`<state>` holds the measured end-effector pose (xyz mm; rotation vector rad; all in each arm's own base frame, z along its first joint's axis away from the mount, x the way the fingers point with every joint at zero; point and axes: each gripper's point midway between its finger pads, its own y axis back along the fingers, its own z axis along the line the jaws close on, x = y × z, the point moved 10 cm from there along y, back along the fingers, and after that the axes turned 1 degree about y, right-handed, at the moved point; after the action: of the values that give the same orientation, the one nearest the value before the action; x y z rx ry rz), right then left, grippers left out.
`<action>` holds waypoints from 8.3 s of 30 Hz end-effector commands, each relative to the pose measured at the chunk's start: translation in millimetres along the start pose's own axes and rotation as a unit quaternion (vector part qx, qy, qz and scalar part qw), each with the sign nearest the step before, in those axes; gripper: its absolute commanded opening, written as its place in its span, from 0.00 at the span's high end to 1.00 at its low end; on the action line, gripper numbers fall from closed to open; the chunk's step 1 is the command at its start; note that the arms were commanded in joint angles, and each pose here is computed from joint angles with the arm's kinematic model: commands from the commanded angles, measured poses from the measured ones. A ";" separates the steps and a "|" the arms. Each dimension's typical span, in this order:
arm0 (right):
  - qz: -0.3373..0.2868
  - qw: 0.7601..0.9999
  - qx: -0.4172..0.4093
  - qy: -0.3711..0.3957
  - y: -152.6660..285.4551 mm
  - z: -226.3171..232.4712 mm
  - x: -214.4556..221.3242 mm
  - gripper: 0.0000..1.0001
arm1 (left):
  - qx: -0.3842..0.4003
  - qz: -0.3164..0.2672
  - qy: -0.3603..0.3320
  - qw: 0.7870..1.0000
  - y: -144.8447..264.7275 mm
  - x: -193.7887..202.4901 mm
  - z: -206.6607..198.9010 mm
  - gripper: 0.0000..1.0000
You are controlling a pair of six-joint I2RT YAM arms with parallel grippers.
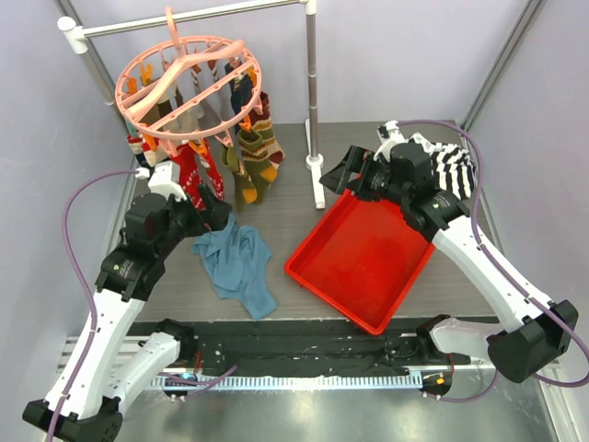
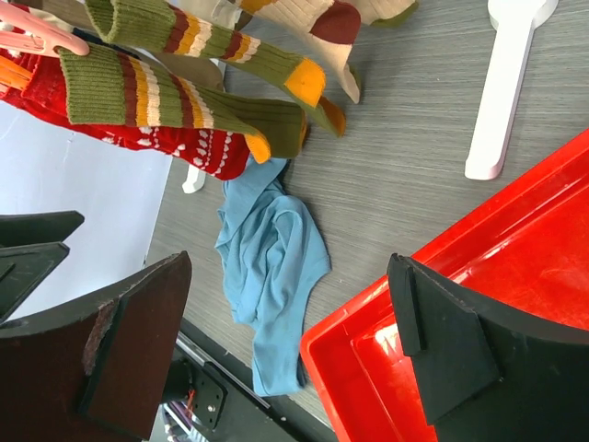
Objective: Remove the socks clipped to the hanger
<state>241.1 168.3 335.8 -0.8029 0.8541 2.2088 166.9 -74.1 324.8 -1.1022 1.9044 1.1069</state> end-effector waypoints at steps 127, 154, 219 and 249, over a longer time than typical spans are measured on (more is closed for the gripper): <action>-0.107 0.952 -0.232 0.167 -72.1 140.7 72.4 0.99 | 0.005 -0.076 0.079 0.994 -52.3 -104.5 -54.3 0.15; -0.083 0.950 -0.241 0.182 -69.5 141.6 76.4 0.99 | 0.016 -0.073 0.056 0.996 -86.4 -109.4 -57.7 0.30; -0.102 0.980 0.067 0.155 -34.7 90.2 50.7 0.99 | -0.040 -0.011 -0.022 0.999 -84.3 -118.7 -53.1 1.00; -0.125 0.966 0.144 0.175 7.0 33.1 14.2 0.29 | -0.024 -0.008 -0.011 1.000 -79.1 -114.6 -54.1 0.92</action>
<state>207.0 168.6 291.5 -0.9202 1.4990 1.5789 286.7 -105.8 408.0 -1.1372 1.8442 1.2321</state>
